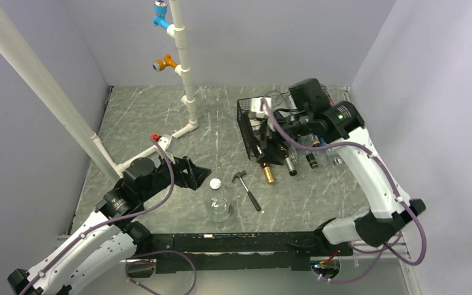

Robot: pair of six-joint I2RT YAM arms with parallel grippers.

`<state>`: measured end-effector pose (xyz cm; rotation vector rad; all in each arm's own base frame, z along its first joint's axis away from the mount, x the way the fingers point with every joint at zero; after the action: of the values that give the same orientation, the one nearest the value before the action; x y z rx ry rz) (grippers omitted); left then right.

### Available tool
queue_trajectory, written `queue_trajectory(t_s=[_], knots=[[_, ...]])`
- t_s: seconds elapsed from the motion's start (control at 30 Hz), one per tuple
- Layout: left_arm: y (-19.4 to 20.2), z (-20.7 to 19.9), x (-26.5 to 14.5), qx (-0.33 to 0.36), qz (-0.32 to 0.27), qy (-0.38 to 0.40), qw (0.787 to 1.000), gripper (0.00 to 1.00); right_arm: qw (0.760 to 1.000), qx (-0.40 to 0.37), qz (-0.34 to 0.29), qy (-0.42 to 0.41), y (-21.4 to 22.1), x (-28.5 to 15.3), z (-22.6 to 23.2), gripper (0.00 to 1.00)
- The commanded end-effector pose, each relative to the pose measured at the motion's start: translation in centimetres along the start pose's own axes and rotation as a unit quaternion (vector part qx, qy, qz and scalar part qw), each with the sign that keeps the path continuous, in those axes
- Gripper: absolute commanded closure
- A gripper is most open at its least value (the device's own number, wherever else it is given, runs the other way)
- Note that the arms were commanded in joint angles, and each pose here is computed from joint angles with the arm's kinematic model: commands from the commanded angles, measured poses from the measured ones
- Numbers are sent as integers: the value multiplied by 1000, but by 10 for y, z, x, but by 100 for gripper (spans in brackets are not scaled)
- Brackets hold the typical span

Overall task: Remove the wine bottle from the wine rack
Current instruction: Place the wine bottle at the center of the board.

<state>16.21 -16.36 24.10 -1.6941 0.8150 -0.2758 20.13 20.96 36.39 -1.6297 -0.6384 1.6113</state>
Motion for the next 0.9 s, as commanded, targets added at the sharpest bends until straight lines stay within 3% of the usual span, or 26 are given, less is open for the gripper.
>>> queue_trajectory(t_s=[0.0,0.07,0.23,0.37,0.47,0.63,0.87], knots=[[-43,-24,-12,92,-67,81,990,1,988,57,-141,-17,6,-16,-10,0],[-50,-27,-16,111,-75,89,987,0,979,71,-188,-22,18,-26,-14,0],[-65,-46,-25,150,-103,158,970,0,969,114,-213,-60,51,-21,-14,0],[-62,-64,-27,172,-76,236,953,0,956,155,-230,-93,81,-10,-14,0],[-53,-63,-27,181,-40,240,953,0,957,153,-238,-73,96,-14,-16,0],[-41,-56,-28,232,-42,214,948,0,957,152,-239,-57,107,-16,-18,0],[-21,-65,-27,310,-79,272,908,0,957,157,-239,-52,112,-14,-21,0]])
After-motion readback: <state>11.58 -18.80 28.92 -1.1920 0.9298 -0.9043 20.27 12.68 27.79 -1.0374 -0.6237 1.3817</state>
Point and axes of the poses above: each gripper's point midway between its finger pads, its own x axis out along the fingers, its own z axis along the line the jaws close on, y = z × x, the point moved 5 cm from there along -x, back along the fingers, and after that the axes turned 12 degrees about x, right-handed, at the moved point
